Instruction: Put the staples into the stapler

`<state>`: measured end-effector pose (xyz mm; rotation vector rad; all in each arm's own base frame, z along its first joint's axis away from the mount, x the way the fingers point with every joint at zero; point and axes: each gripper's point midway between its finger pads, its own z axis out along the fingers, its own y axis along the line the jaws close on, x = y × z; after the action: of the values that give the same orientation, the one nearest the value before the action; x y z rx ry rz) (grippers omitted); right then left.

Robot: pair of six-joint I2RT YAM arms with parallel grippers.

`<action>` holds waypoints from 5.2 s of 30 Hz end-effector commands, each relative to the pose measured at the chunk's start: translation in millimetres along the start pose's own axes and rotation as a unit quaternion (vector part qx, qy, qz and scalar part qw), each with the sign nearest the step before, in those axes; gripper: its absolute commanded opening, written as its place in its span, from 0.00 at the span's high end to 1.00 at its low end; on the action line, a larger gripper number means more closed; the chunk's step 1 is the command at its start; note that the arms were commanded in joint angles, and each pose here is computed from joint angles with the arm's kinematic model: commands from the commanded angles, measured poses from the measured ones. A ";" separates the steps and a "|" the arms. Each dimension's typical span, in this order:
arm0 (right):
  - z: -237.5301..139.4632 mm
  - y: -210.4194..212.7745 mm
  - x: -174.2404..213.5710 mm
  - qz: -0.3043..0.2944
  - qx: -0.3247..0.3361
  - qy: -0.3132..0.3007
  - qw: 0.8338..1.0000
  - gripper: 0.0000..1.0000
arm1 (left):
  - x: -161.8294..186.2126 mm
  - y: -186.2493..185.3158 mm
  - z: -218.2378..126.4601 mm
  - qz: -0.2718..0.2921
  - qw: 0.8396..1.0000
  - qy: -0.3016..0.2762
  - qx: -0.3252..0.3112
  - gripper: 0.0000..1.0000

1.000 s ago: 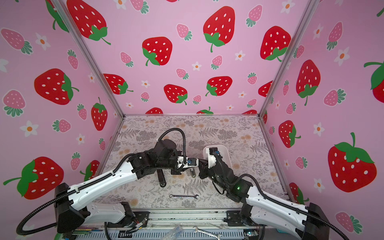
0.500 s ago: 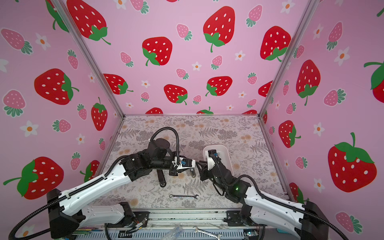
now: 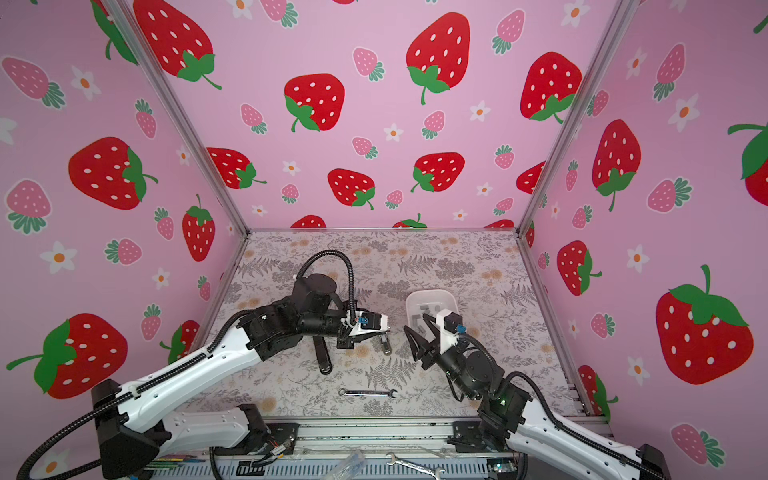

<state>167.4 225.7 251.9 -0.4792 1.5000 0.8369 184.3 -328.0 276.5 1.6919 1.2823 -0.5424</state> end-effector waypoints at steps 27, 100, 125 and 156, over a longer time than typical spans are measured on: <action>-19.2 99.6 34.4 -0.117 -0.271 -0.013 0.955 0.24 | -20.5 -40.2 -8.1 0.050 0.989 -0.077 0.115 1.00; 63.6 85.1 93.1 -0.007 -0.042 0.183 0.982 0.90 | 49.7 100.6 -75.3 -0.046 0.975 -0.025 -0.215 0.28; 98.1 50.4 200.9 0.045 0.129 0.327 0.935 0.96 | 116.1 98.0 -97.9 0.056 0.967 0.078 -0.235 0.24; 127.4 40.3 240.1 0.042 0.125 0.382 0.915 0.65 | 117.6 88.7 -93.8 0.073 0.971 0.079 -0.212 0.27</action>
<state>190.4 389.5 33.4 -0.6020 2.3267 0.5193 295.0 -190.2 268.5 1.4457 1.2741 -0.0243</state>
